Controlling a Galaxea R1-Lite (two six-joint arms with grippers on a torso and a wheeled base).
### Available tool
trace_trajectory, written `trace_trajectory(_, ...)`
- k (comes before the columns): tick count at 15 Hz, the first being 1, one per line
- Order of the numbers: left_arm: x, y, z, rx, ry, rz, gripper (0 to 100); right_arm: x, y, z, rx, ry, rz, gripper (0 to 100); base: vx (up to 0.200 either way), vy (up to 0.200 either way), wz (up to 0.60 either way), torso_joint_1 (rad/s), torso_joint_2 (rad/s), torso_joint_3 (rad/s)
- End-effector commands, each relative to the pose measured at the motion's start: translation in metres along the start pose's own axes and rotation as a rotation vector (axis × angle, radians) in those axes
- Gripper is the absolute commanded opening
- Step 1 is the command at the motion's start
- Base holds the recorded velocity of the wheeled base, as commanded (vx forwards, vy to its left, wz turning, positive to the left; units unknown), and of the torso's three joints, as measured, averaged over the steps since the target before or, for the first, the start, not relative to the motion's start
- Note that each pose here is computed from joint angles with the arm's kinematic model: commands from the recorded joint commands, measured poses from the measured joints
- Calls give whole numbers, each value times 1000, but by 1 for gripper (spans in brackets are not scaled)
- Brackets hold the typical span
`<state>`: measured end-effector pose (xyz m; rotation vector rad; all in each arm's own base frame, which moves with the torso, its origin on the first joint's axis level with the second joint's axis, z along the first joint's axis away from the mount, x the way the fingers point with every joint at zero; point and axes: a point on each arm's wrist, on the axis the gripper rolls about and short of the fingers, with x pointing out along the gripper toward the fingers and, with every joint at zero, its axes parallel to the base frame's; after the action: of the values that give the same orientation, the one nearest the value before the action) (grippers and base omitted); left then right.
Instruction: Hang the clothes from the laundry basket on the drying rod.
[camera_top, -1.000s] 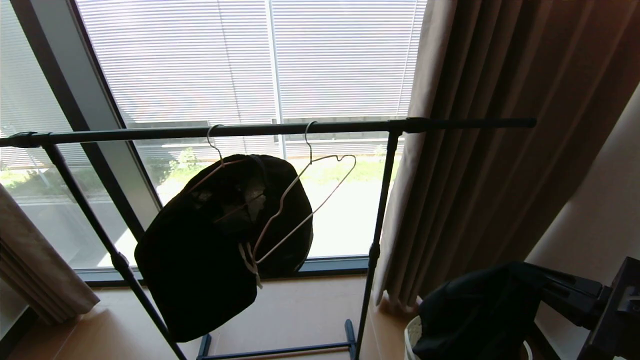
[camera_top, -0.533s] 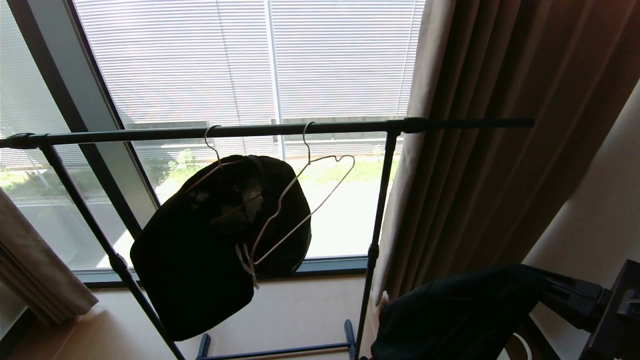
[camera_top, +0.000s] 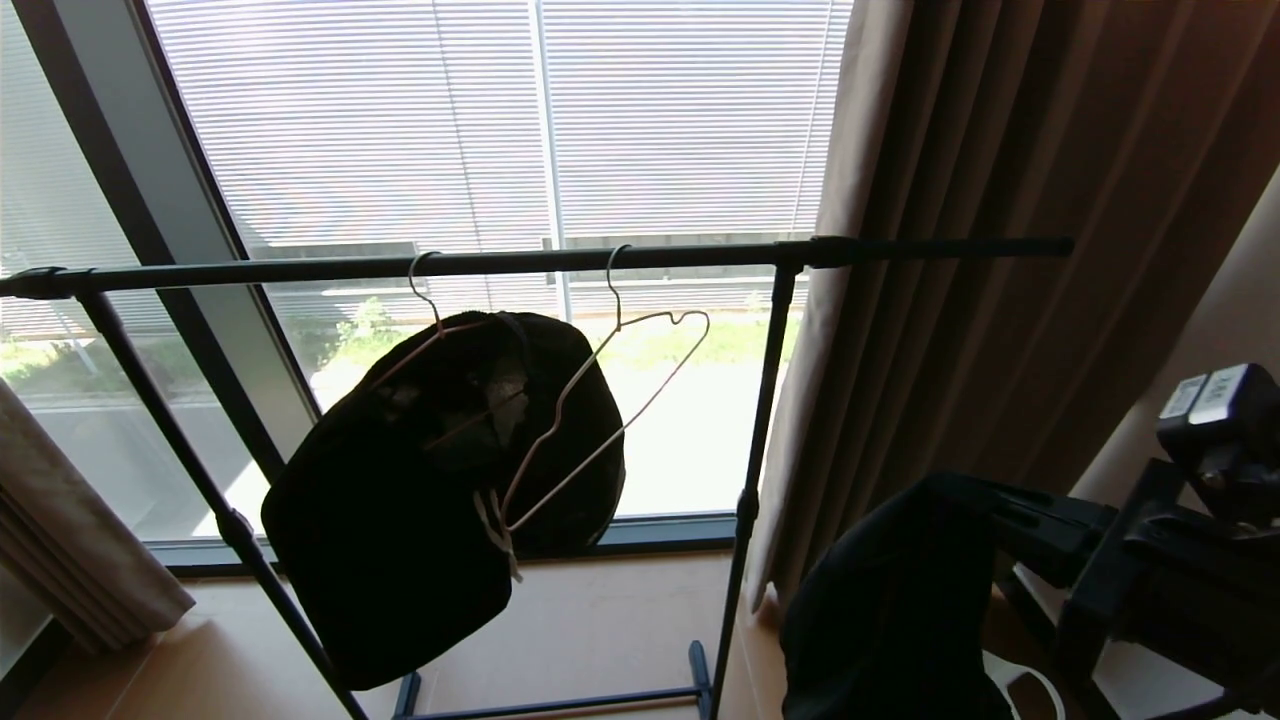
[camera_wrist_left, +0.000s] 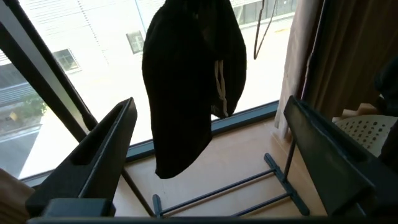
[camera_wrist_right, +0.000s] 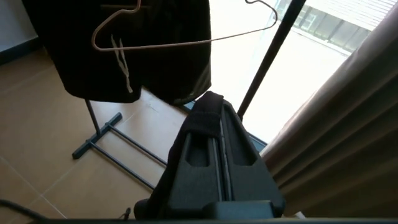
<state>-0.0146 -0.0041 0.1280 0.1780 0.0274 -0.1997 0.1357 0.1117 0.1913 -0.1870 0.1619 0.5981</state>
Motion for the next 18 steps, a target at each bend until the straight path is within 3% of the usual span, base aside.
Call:
trace_trajectory(1, 80, 21, 42, -15, 189, -69, 100, 48, 19, 7, 10, 66, -9, 0, 0, 0, 0, 0, 0, 0)
trace_trajectory(3, 109, 14, 45, -33, 242, -194, 100, 60, 26, 15, 30, 56, 4, 0, 0, 0, 0, 0, 0, 0)
trace_trajectory(5, 139, -9, 49, -88, 328, -315, 100, 76, 31, 25, 54, 41, -4, 0, 0, 0, 0, 0, 0, 0)
trace_trajectory(6, 150, -18, 53, -112, 339, -335, 100, 81, 32, 26, 56, 39, -23, 0, 0, 0, 0, 0, 0, 0)
trace_trajectory(7, 165, -31, 57, -141, 344, -363, 100, 87, 32, 28, 56, 37, -35, 0, 0, 0, 0, 0, 0, 0)
trace_trajectory(9, 202, -63, 59, -131, 337, -428, 100, 97, 36, 35, 59, 27, -31, 0, 0, 0, 0, 0, 0, 0)
trace_trajectory(12, 233, -105, 66, -116, 297, -494, 100, 102, 40, 39, 57, 18, -20, 0, 0, 0, 0, 0, 0, 0)
trace_trajectory(14, 241, -129, 69, -102, 297, -552, 100, 104, 47, 36, 49, 28, 0, 0, 0, 0, 0, 0, 0, 0)
trace_trajectory(18, 241, -158, 77, -105, 278, -633, 100, 108, 52, 40, 50, 18, 13, 0, 0, 0, 0, 0, 0, 0)
